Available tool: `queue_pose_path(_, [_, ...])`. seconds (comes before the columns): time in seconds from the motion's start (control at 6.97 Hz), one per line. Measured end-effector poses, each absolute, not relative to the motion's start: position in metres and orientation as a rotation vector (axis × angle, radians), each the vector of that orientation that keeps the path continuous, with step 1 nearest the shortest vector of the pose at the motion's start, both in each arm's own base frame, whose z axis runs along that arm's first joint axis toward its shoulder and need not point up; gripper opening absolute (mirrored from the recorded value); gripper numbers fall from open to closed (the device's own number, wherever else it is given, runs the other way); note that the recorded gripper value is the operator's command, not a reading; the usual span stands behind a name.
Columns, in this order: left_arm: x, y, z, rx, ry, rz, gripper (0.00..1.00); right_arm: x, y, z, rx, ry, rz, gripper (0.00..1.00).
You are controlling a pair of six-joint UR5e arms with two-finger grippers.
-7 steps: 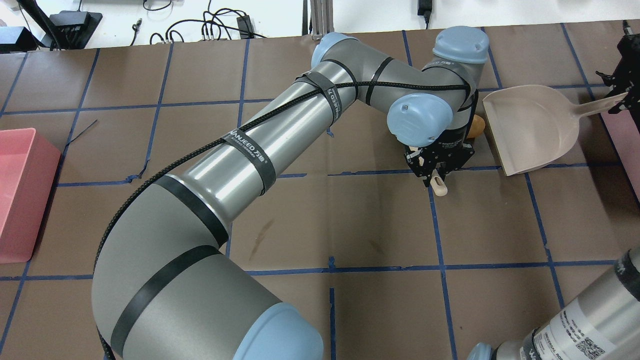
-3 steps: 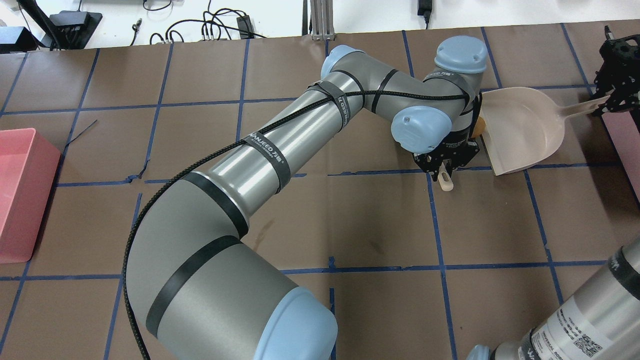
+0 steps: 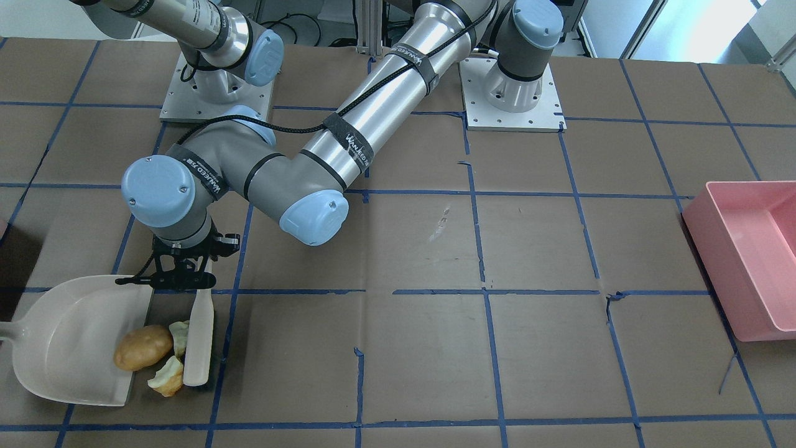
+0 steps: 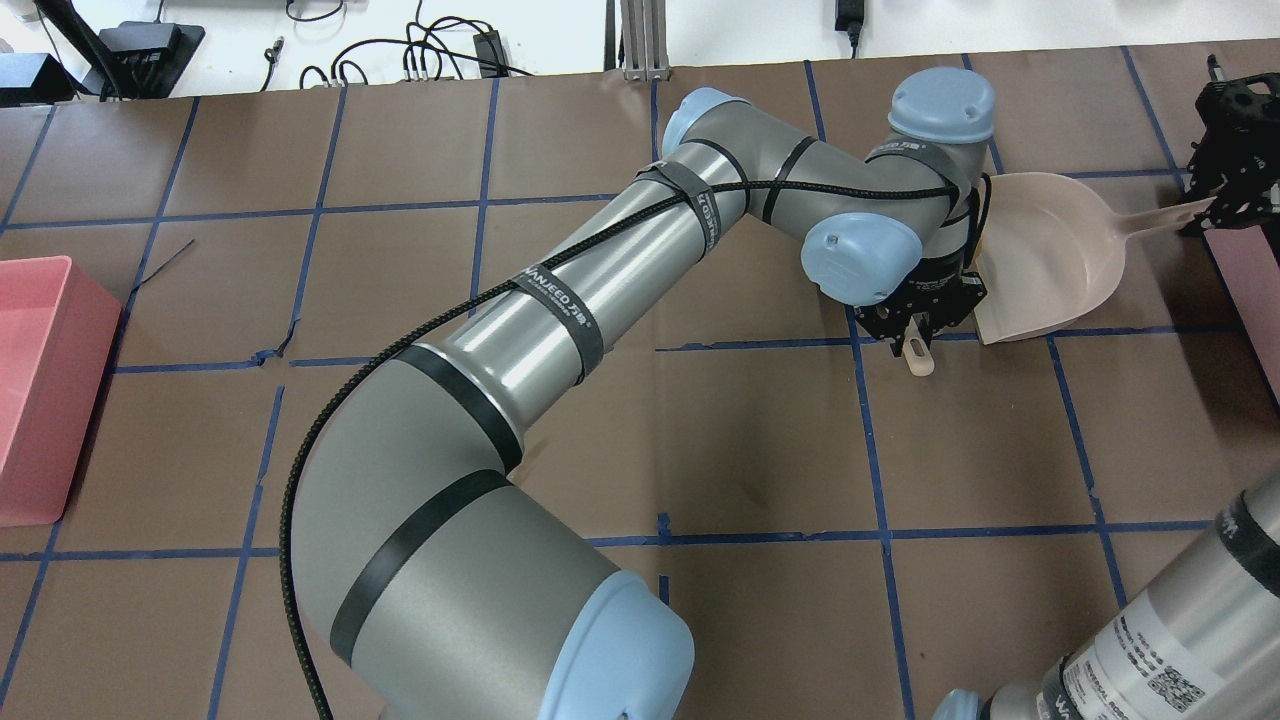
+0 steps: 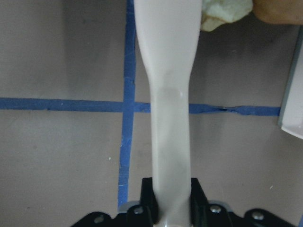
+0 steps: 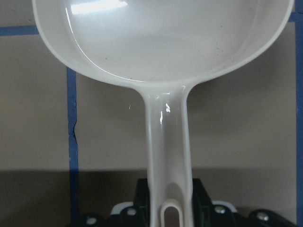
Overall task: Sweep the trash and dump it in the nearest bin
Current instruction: 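Sweep the potato and chunks toward the dustpan with the left gripper's brush, then sweep the remaining pieces into the dustpan with the brush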
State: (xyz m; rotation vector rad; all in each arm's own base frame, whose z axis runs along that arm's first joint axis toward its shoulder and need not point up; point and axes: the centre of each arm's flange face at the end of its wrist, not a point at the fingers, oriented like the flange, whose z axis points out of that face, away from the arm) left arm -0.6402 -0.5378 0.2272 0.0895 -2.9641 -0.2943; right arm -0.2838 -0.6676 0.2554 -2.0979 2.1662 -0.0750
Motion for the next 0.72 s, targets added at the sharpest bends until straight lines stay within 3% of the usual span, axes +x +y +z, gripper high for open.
queue_pose_path(0.72, [-0.677,-0.511,0.255,-0.228,-2.917,-0.178,0.02,-0.282,-0.667,0.253,-2.086,2.167,-0.079,0.0])
